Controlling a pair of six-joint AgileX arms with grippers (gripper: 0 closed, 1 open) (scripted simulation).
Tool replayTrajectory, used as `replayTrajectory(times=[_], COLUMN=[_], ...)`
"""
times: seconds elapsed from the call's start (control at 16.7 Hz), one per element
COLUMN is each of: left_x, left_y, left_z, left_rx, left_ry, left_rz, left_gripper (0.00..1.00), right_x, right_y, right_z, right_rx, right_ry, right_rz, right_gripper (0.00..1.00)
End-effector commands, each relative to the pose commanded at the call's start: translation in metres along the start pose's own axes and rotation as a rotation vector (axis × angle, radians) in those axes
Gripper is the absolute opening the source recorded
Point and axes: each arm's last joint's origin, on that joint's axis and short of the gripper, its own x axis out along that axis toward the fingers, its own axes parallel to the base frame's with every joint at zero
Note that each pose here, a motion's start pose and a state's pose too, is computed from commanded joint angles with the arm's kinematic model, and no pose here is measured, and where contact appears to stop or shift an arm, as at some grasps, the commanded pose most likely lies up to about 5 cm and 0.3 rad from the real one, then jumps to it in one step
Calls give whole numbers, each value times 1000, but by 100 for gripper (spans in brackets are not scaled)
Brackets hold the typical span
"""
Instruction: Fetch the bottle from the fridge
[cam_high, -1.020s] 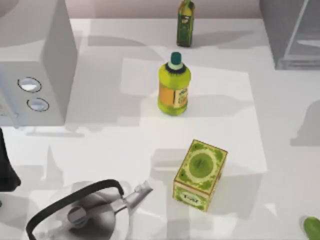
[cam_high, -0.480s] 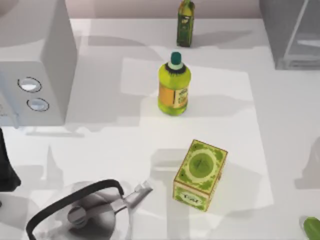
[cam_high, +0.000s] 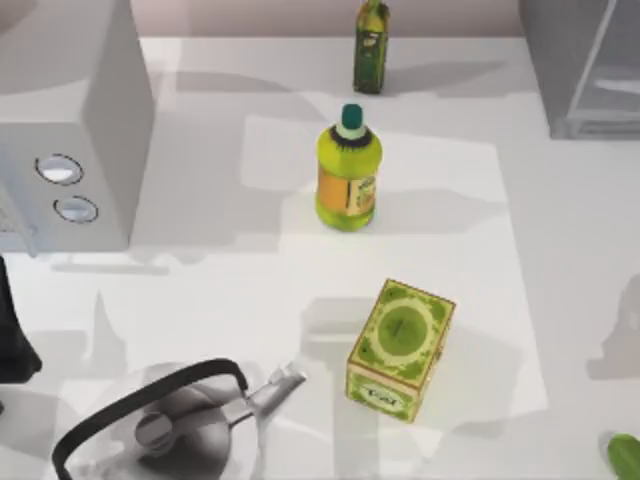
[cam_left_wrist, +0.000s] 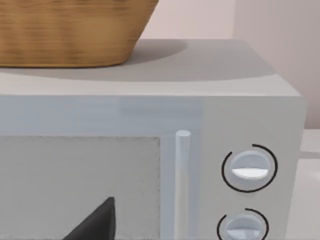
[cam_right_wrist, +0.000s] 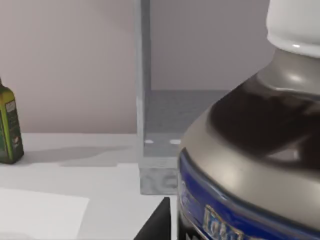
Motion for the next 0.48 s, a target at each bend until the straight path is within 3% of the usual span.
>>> replayTrajectory(times=[0.48], left_x=[0], left_y=[0], left_z=[0], left_rx=[0], left_ry=[0], left_rz=[0], left_gripper=[100], right_x=[13], right_y=[37], right_z=[26], right_rx=[57], right_ry=[-136], right_rz=[130], right_gripper=[0])
